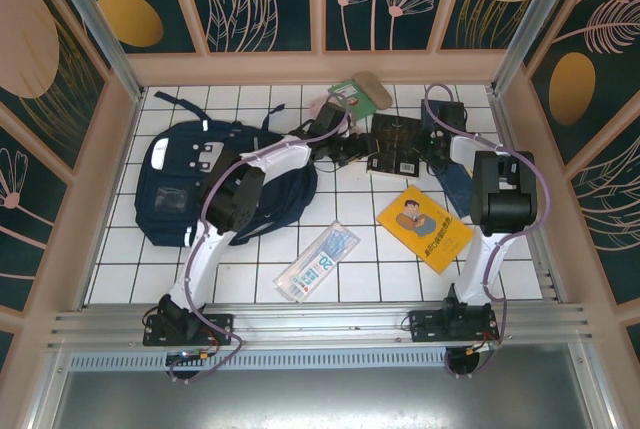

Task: Pack the student bag

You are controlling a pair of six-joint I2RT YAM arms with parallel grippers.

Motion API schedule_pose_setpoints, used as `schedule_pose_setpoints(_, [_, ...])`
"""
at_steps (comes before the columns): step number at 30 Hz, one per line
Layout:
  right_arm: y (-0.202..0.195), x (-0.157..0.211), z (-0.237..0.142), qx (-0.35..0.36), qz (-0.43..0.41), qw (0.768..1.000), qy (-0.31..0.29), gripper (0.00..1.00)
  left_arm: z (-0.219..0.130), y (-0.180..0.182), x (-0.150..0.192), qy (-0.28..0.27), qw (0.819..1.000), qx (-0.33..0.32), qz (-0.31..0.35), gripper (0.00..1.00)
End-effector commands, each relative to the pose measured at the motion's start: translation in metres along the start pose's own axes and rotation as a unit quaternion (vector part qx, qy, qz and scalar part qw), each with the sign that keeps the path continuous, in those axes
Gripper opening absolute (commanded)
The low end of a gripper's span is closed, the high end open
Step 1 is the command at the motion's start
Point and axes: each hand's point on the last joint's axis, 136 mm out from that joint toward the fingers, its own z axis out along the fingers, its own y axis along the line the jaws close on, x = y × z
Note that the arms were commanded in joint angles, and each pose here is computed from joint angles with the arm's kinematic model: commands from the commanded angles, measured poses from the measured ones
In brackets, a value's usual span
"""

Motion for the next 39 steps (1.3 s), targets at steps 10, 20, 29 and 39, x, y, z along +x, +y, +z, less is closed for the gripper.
schedule_pose_setpoints(10, [0.022,0.011,0.014,-0.08,0.003,0.996,0.042,0.62,0.038,-0.004,0.012,0.028,0.999,0.017,-0.027,0.64])
schedule_pose_setpoints(20, [0.07,0.002,-0.034,-0.211,0.034,0.976,0.037,0.61,0.04,0.006,0.021,0.042,0.999,0.002,-0.023,0.53])
schedule_pose_setpoints(29, [0.091,0.022,-0.058,-0.311,0.066,0.944,0.084,0.61,0.037,0.011,0.025,0.046,0.999,-0.01,-0.014,0.5])
schedule_pose_setpoints(39, [0.086,0.054,-0.04,-0.335,0.089,0.93,0.123,0.61,0.036,0.016,0.03,0.052,0.998,-0.015,-0.008,0.49])
